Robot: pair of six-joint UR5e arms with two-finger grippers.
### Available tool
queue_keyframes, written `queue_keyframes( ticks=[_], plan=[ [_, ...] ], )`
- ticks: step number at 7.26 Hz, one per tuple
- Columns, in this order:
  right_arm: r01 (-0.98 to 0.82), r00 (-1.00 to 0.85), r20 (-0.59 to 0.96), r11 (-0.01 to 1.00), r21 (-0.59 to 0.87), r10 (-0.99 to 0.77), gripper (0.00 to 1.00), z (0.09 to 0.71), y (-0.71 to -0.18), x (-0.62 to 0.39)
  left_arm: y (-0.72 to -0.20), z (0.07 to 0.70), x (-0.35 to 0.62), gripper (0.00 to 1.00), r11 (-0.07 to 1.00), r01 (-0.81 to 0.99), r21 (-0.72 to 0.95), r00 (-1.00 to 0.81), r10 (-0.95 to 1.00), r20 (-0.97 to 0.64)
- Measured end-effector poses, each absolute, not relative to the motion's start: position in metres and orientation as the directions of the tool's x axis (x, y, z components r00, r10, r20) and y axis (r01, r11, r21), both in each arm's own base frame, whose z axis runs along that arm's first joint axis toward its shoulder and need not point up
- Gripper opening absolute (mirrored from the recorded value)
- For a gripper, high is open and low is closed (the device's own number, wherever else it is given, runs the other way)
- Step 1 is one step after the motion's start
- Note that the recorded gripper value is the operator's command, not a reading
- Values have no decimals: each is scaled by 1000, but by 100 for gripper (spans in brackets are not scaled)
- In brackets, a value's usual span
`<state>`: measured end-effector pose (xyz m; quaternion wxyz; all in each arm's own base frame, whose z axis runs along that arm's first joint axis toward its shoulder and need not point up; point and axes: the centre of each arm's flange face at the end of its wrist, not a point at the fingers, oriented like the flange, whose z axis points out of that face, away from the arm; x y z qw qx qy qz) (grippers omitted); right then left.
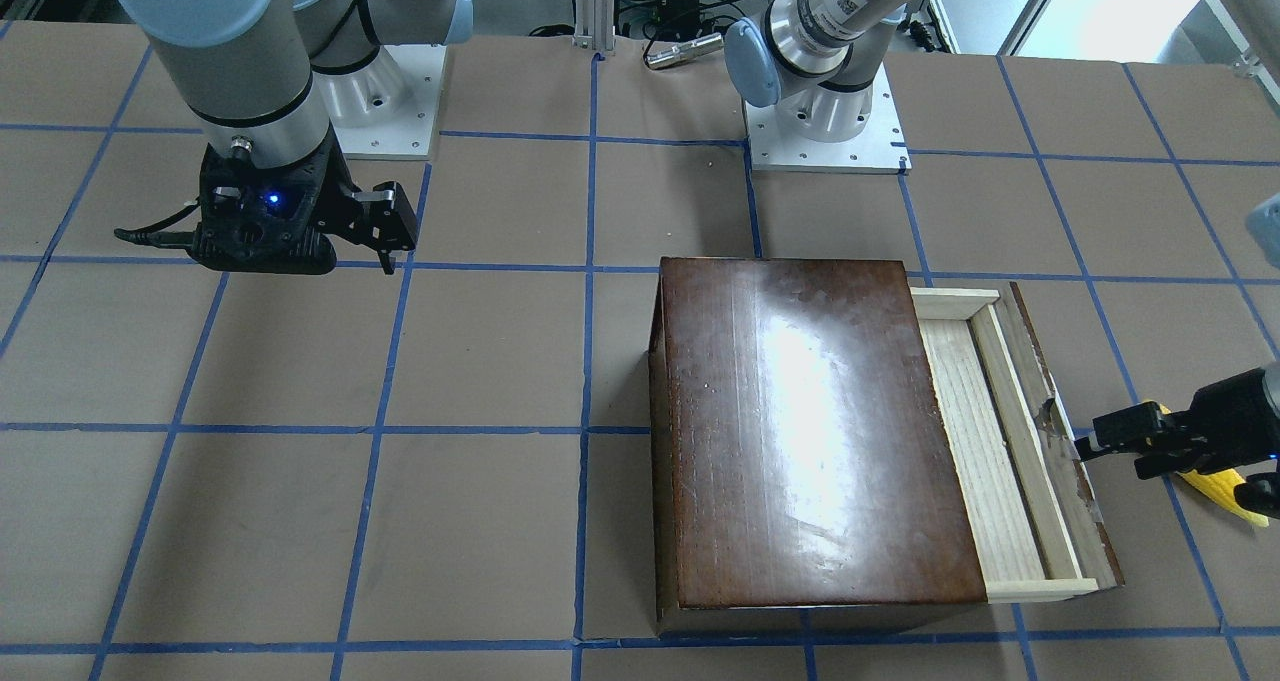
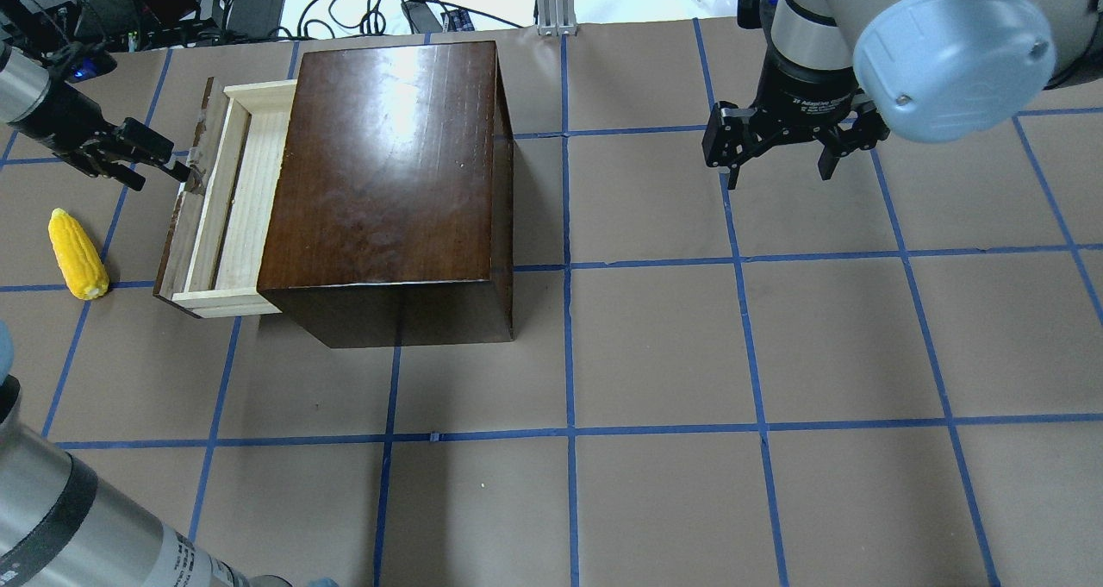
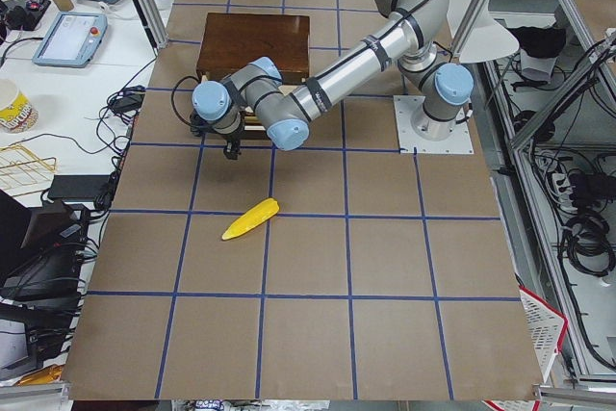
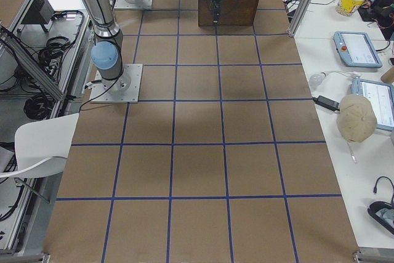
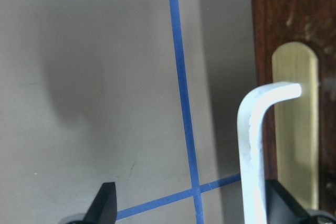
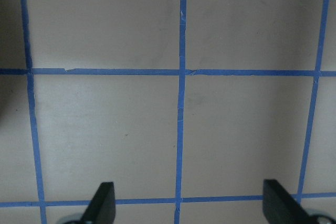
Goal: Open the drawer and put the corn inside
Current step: 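Release the handle and move the left gripper over the yellow corn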
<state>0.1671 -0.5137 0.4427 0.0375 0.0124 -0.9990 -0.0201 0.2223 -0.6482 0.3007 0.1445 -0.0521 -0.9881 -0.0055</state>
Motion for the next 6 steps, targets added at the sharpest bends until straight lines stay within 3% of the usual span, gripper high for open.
queue_keyframes(
  ticks=[3,6],
  plan=[
    [-23,-997,74,999,40,-26,100,443,-514,167,-638,321,282,100,999,-15,39,-987,-21,158],
    [-23,-997,74,999,40,-26,100,443,-514,167,-630,305,320,100,931,-363,47,-928,-365,71]
  ],
)
